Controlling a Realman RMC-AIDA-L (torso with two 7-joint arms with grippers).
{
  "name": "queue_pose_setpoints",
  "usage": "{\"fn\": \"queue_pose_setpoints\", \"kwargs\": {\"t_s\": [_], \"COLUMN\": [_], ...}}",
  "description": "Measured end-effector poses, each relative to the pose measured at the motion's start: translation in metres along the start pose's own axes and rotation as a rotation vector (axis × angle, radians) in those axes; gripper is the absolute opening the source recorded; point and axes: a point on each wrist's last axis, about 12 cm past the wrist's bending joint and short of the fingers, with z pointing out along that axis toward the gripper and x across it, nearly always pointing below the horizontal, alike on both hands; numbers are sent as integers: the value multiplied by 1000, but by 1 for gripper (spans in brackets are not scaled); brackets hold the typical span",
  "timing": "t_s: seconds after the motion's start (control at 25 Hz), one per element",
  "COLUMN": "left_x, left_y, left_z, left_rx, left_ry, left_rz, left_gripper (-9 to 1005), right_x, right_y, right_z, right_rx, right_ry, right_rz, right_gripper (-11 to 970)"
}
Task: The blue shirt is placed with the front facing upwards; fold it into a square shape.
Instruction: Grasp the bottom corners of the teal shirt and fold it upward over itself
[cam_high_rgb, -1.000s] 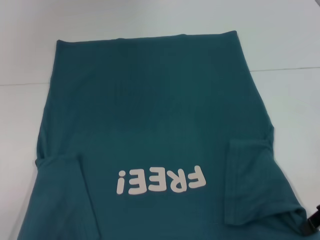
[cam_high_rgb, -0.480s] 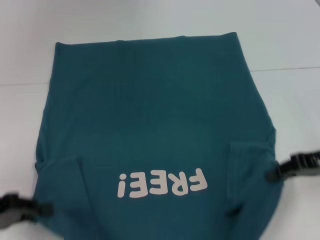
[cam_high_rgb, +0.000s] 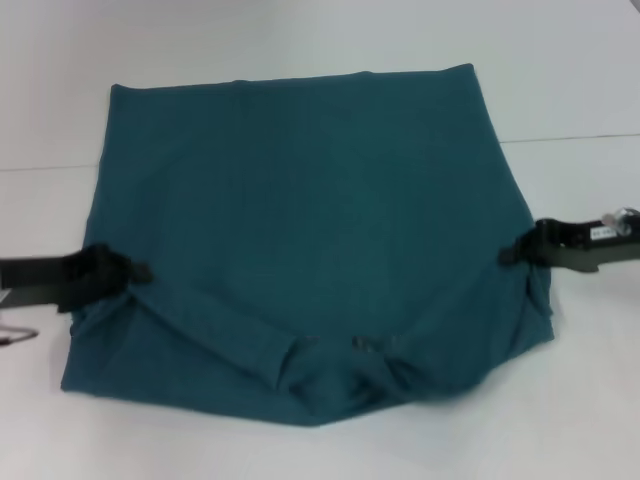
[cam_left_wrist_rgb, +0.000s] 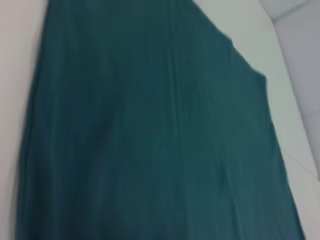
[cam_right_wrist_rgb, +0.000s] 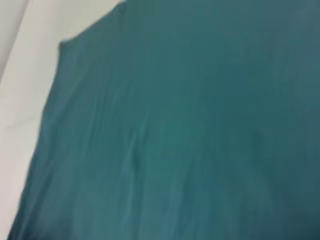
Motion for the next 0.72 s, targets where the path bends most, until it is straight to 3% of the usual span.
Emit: {"fn": "queue_pose_setpoints", "kwargs": {"t_s": [0.24,0.52,0.72], "left_x": [-22,-41,-52], "left_y": [-20,-37,-50], "left_z": [33,43,50], "left_rx": [-84,-127,-148], "left_ry": [-70,-139,-161], "left_rz": [77,141,204], "left_gripper": [49,48,49], "right_x": [-19,-45,-57], "right_y": [12,36,55], "right_z": [20,34,46], "right_rx": [63,107,135], "right_ry": [-99,-175,-149], "right_rz": [-42,-134,-218], "right_gripper": [44,46,46]}}
